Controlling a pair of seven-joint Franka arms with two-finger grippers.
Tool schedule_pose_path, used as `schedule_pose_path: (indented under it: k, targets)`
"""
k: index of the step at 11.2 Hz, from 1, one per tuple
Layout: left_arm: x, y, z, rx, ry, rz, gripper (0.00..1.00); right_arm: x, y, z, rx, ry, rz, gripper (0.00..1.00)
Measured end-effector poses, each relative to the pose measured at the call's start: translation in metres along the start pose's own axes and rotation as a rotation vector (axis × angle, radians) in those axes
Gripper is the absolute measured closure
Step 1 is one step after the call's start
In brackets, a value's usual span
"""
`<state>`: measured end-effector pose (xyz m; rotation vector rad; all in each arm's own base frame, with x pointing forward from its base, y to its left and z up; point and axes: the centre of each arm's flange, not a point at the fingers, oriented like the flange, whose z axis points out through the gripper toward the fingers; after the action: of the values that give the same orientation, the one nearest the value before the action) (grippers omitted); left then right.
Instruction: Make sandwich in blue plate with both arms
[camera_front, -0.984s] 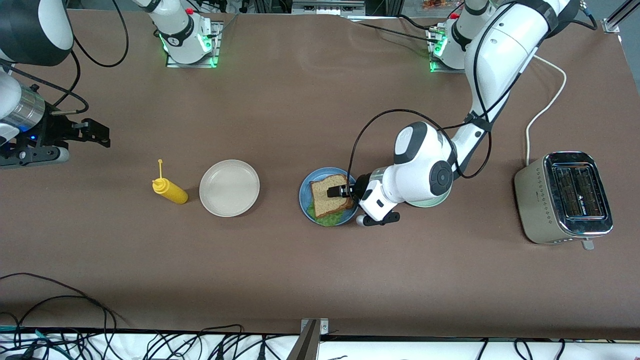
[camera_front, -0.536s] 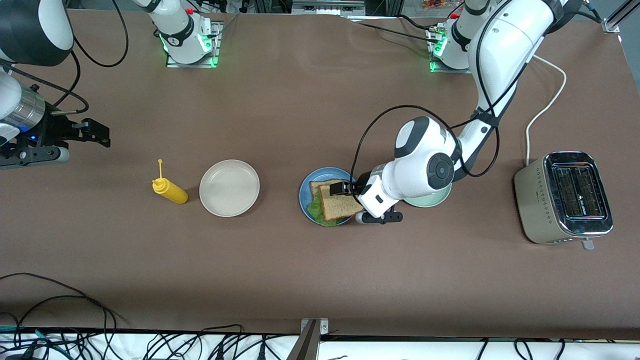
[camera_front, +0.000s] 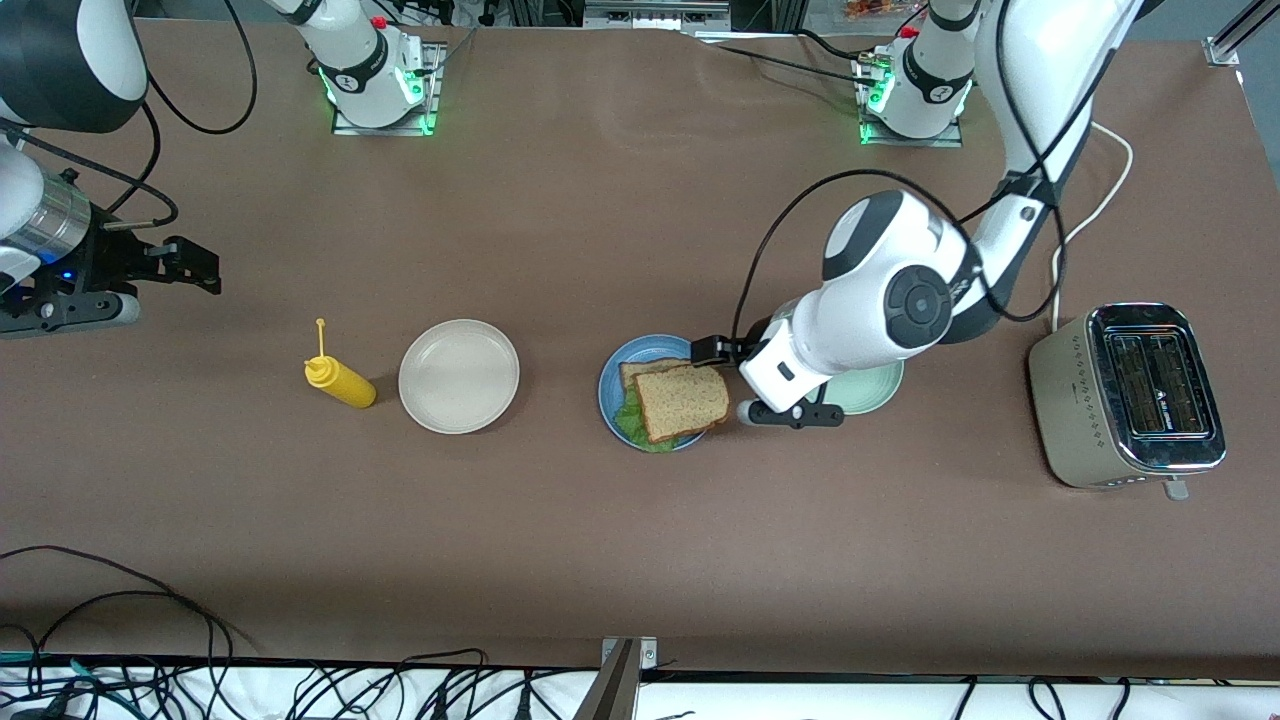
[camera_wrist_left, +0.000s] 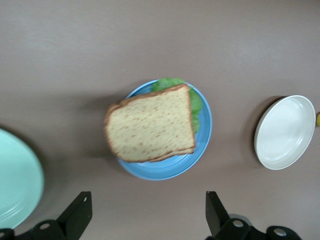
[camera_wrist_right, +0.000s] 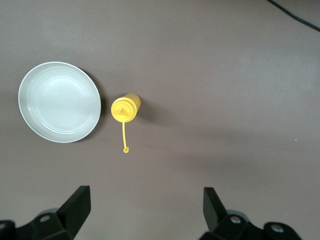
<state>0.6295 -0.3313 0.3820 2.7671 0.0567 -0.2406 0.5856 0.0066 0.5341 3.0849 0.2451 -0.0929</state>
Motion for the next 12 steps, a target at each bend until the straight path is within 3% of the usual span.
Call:
schedule_pose_path:
  k: [3, 8, 10, 12]
  targets:
    - [-0.010, -0.026, -0.062, 0.090, -0.003, -0.032, 0.00, 0.000, 0.002, 0.000, 0.000, -0.001, -0.001, 0.00]
    - [-0.047, -0.046, -0.158, 0.323, 0.062, -0.027, 0.00, 0.000, 0.002, 0.001, 0.000, -0.001, -0.002, 0.00]
    - [-0.054, -0.063, -0.198, 0.351, 0.055, -0.052, 0.00, 0.000, 0.002, 0.001, 0.000, -0.001, -0.003, 0.00]
    - [-0.060, -0.080, -0.238, 0.356, 0.090, -0.064, 0.00, 0.000, 0.002, 0.001, 0.002, -0.001, -0.003, 0.00]
